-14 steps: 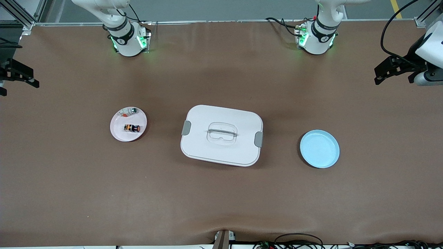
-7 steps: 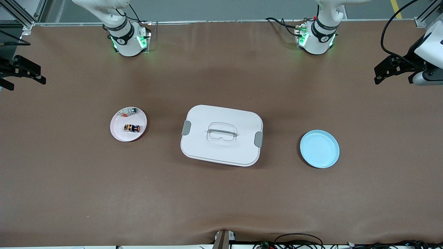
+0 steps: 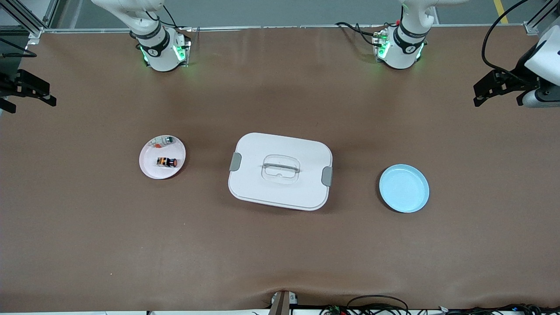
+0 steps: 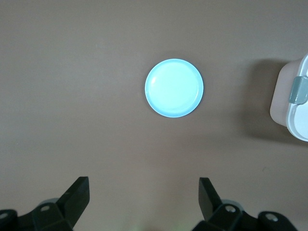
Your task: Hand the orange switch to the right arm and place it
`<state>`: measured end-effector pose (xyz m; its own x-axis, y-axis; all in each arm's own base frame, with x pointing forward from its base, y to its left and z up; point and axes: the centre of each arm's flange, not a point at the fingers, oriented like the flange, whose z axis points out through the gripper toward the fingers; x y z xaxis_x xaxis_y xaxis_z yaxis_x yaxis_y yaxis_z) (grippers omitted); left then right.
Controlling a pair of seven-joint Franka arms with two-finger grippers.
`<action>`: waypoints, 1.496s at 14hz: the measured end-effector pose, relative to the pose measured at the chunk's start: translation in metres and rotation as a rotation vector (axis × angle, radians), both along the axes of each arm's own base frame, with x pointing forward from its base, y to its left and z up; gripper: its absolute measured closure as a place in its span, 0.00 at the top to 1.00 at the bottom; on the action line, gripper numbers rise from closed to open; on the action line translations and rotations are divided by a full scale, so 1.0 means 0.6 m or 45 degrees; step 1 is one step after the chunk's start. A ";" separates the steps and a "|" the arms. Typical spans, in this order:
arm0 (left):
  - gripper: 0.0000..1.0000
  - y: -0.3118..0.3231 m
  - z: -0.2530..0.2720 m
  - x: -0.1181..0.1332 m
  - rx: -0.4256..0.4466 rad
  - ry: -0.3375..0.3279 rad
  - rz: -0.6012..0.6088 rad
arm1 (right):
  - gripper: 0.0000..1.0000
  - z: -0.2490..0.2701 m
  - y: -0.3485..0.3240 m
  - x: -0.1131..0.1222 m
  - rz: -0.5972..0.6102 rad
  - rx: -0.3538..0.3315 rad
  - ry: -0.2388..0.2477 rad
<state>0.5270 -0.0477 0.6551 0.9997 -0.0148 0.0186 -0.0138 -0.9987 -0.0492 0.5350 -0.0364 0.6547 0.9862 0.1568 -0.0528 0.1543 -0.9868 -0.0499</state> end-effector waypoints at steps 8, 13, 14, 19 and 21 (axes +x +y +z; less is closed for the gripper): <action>1.00 0.001 0.010 0.000 -0.002 -0.016 0.001 | 1.00 -0.002 -0.015 -0.004 -0.023 0.000 0.022; 1.00 0.003 0.011 0.000 -0.002 -0.018 0.004 | 1.00 -0.002 -0.015 -0.004 -0.023 0.000 0.022; 1.00 0.003 0.011 0.000 -0.002 -0.018 0.004 | 1.00 -0.002 -0.015 -0.004 -0.023 0.000 0.022; 1.00 -0.001 0.011 0.000 -0.002 -0.018 -0.002 | 1.00 -0.002 -0.015 -0.004 -0.023 0.000 0.022; 1.00 -0.004 0.011 -0.001 -0.010 -0.017 -0.005 | 1.00 -0.002 -0.014 -0.005 -0.028 0.000 0.024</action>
<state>0.5267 -0.0502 0.6615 0.9993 -0.0182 0.0319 -0.0169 -0.9990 -0.0412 0.5322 -0.0447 0.6533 0.9882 0.1354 -0.0712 0.1319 -0.9899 -0.0526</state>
